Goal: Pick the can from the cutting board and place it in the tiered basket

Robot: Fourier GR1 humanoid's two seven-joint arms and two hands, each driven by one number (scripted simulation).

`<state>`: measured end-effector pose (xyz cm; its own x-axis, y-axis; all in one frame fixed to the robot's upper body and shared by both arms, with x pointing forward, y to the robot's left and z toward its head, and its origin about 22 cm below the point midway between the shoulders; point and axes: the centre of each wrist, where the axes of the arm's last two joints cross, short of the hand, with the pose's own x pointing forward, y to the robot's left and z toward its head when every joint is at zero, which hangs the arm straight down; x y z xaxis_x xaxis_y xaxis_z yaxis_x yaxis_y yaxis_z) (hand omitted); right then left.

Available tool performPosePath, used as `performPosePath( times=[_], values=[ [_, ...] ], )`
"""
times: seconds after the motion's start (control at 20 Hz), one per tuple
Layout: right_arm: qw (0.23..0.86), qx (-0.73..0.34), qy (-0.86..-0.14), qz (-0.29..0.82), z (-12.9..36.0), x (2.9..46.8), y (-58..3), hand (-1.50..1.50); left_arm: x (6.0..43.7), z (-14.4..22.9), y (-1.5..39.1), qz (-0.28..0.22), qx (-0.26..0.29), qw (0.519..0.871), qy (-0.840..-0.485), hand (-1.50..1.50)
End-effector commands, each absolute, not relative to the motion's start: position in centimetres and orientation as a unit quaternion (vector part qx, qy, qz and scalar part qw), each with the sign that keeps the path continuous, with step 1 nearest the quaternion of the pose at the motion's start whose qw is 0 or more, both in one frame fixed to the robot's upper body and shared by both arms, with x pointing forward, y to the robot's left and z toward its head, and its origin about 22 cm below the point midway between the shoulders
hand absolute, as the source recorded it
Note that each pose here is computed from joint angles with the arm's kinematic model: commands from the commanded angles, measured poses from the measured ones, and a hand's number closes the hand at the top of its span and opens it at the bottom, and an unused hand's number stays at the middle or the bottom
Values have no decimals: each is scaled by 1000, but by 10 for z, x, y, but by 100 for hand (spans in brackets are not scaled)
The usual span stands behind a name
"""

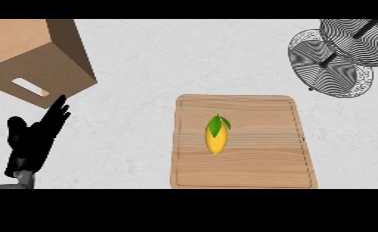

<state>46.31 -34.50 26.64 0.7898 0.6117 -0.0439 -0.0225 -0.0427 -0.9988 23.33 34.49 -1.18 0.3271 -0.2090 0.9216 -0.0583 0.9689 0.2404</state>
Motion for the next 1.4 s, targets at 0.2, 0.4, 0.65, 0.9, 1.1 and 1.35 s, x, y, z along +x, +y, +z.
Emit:
performPosePath(
  times=[0.2, 0.4, 0.65, 0.9, 1.1, 1.35],
  values=[
    [652, -682, -284, 170, 277, 457, -358, -150, 229, -11, 350, -51, 119, 813, -568, 0],
    [608, -704, -359, 77, 314, 454, -352, -150, 226, -19, 343, -43, 122, 811, -571, 0],
    [631, -681, -371, -29, 356, 442, -358, -150, 233, -13, 356, -29, 125, 818, -560, 0],
    [661, -611, -412, -142, 344, 427, -395, -150, 216, -26, 349, -18, 143, 818, -557, 0],
    [638, -562, -491, -190, 368, 413, -401, -150, 203, -26, 375, -9, 151, 822, -549, 0],
    [634, -515, -542, -199, 352, 396, -422, -150, 191, -34, 377, 3, 155, 831, -534, 0]
  ],
)
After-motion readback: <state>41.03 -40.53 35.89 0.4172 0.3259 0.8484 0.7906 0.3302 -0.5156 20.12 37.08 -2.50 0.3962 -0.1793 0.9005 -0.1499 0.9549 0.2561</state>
